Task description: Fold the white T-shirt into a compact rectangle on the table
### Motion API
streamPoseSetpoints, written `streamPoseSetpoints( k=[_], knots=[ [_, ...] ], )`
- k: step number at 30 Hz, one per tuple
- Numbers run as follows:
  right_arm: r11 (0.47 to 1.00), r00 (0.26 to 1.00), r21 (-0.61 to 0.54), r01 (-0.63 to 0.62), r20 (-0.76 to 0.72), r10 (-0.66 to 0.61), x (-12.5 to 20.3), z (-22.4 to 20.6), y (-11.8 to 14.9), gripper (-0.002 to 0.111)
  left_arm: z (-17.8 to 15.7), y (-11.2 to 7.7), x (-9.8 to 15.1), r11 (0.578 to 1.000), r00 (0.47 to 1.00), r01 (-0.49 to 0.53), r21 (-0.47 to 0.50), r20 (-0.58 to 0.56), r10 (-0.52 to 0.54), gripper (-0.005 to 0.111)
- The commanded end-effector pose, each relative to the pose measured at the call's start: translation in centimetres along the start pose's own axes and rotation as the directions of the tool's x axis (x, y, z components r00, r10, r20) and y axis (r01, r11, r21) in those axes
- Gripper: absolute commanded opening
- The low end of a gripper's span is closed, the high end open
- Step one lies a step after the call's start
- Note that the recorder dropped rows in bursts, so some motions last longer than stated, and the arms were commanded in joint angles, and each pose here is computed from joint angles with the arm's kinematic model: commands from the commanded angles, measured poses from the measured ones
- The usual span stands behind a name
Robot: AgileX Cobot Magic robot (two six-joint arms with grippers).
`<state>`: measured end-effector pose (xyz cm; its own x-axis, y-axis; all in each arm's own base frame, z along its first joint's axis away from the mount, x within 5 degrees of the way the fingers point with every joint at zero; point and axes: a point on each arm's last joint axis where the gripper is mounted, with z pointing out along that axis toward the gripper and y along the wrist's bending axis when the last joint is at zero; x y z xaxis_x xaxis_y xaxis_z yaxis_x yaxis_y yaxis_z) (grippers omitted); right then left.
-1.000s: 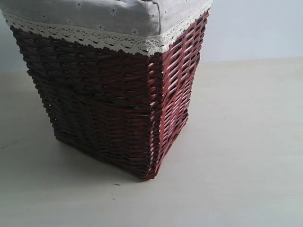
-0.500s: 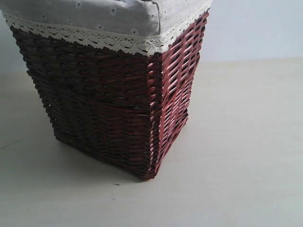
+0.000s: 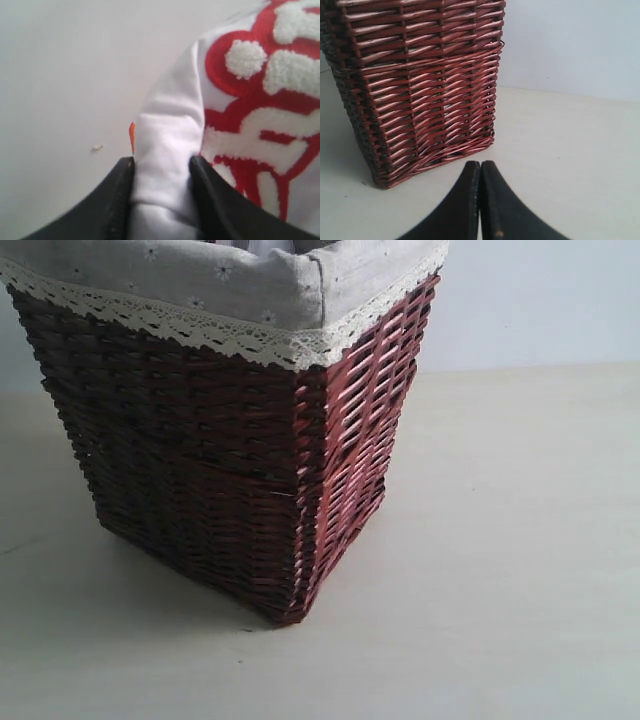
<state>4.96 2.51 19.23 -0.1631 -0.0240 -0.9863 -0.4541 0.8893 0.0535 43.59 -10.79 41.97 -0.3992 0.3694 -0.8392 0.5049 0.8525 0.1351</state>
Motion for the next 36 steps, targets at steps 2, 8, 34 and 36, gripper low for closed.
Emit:
streamPoseSetpoints(
  k=[2,8,34,36],
  knots=[
    [1.000,1.000,-0.002,-0.001,0.007,0.001,0.1,0.0,0.0,0.000,-4.7,-0.6,-3.9,0.996,0.956,0.090,0.023,0.278,-0.093,0.004],
    [1.000,1.000,-0.002,-0.001,0.007,0.001,0.1,0.0,0.0,0.000,-0.7,0.5,-0.1,0.995,0.996,0.082,-0.059,-0.026,-0.083,0.039],
    [1.000,1.000,-0.002,-0.001,0.007,0.001,0.1,0.0,0.0,0.000,1.8,0.5,0.1,0.999,0.999,-0.004,-0.038,0.036,0.006,0.058],
    [1.000,1.000,-0.002,-0.001,0.007,0.001,0.1,0.0,0.0,0.000,2.4,0.6,0.2,0.999,0.999,0.018,-0.044,0.048,-0.016,0.049]
  ],
)
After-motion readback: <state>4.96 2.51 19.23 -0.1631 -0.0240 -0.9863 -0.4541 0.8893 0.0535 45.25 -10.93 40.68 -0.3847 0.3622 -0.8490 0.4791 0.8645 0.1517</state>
